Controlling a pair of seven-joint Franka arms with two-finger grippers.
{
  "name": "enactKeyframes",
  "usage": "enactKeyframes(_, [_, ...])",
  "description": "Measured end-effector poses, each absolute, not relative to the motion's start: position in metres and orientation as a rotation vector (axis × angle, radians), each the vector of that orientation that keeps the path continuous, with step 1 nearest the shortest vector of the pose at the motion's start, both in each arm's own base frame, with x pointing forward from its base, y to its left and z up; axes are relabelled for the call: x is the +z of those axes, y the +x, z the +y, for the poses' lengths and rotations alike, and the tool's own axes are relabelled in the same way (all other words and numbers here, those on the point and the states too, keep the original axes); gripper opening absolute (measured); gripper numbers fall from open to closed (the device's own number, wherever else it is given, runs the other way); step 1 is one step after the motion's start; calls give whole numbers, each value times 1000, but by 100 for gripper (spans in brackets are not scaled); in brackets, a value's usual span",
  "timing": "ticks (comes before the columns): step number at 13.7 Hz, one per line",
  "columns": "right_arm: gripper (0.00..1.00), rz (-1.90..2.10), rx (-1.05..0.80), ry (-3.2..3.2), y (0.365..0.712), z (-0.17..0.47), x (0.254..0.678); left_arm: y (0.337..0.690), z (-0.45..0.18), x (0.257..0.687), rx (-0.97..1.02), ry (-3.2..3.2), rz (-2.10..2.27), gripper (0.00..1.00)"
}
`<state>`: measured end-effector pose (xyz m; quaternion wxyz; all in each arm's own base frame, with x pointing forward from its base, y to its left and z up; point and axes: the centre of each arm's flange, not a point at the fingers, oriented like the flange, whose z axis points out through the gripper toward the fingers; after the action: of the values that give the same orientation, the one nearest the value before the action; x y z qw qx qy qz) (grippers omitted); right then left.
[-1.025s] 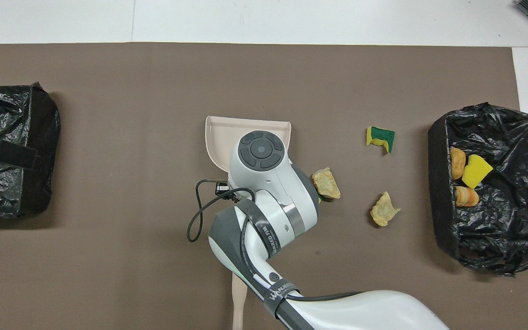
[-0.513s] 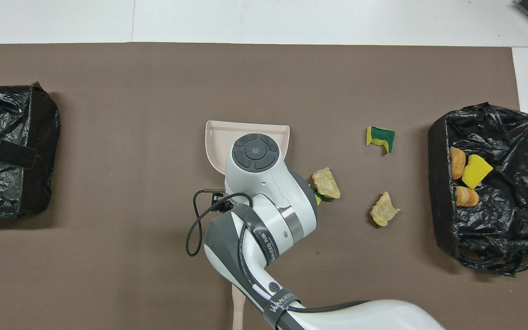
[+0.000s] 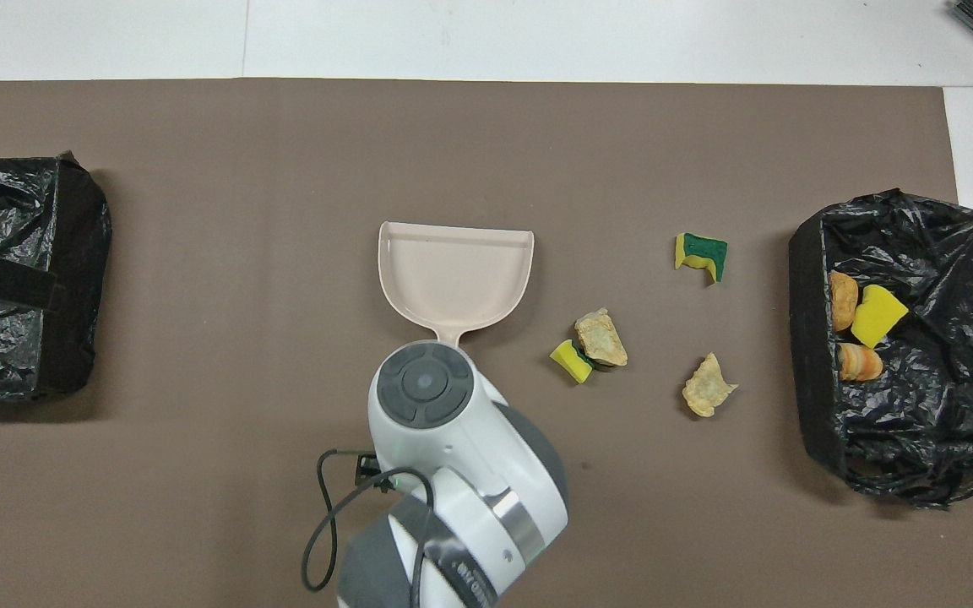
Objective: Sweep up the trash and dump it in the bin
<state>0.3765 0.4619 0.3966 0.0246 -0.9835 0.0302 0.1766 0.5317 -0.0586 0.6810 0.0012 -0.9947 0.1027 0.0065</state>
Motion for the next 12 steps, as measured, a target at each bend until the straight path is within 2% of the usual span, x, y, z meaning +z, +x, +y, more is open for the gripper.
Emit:
enactKeyframes(5, [100,48,478,-3062,298,451,367,532,-59,681,20,-3123,322,100])
enactKeyframes(7, [96,86,468,-3074,276,446,359,532,-59,681,20,-3123,322,100])
enactKeyframes(9, [78,108,450,-3081,256,449,350,532,-59,681,20,-3123,322,100])
enactKeyframes(10, [78,111,443,-3085,249,449,344,532,-59,681,20,-3123,322,100])
enactKeyframes(11, [70,112,442,-3089,245,448,338,532,-59,681,20,-3123,322,100])
enactKeyframes(12, [56,115,446,-3091,243,446,335,532,-59,681,20,-3123,322,100])
